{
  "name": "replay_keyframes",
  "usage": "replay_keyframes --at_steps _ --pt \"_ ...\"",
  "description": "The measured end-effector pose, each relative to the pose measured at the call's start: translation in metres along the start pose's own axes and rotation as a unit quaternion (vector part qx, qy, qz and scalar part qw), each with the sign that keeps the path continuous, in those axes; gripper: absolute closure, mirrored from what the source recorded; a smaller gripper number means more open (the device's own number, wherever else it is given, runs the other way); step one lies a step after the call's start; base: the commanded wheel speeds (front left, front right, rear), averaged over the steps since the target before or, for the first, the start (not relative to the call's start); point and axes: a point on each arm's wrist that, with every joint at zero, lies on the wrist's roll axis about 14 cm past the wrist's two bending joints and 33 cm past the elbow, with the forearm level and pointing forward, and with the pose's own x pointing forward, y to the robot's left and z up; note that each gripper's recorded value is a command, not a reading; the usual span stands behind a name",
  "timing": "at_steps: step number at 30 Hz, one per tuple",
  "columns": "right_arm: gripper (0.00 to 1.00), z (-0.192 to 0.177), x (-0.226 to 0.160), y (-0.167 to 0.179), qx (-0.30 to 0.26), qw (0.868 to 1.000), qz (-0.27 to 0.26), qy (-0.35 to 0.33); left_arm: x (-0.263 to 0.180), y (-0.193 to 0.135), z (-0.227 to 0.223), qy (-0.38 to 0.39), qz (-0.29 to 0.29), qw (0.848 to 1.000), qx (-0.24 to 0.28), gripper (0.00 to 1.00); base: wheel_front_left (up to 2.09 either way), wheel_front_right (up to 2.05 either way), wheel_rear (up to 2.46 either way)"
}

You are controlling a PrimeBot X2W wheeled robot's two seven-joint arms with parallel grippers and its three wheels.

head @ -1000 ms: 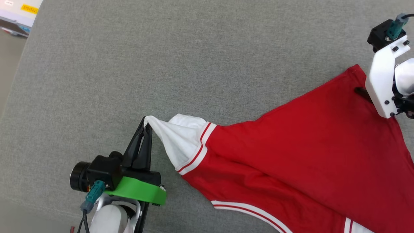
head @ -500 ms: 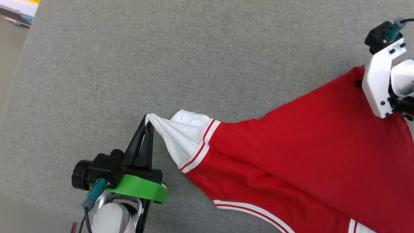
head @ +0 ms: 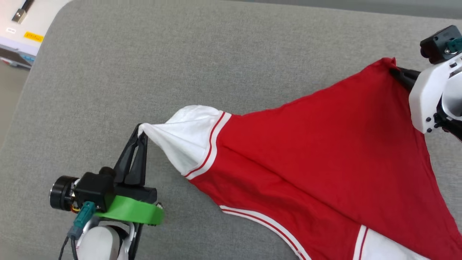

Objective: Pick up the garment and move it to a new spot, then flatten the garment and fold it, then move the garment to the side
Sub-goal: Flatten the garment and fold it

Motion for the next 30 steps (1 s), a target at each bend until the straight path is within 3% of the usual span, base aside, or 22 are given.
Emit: replay_keyframes --at_steps 7,16,24,30 --pt "1.00 0.063 -0.054 -0.021 -0.001 0.991 -0.045 -0.129 0.023 0.000 0.063 -0.089 -0.034 0.995 0.031 1.00 0.00 0.00 0.00" --pt "1.00 0.129 -0.120 -0.052 -0.007 0.959 -0.112 -0.259 0.072 -0.025 0.186 -0.239 -0.102 0.963 0.072 1.00 0.00 0.00 0.00" --pt "1.00 0.184 -0.144 -0.071 -0.021 0.928 -0.146 -0.342 0.114 -0.053 0.263 -0.314 -0.149 0.932 0.100 1.00 0.00 0.00 0.00" --pt "1.00 0.220 -0.145 -0.094 -0.040 0.912 -0.174 -0.369 0.156 -0.063 0.295 -0.334 -0.167 0.921 0.111 1.00 0.00 0.00 0.00"
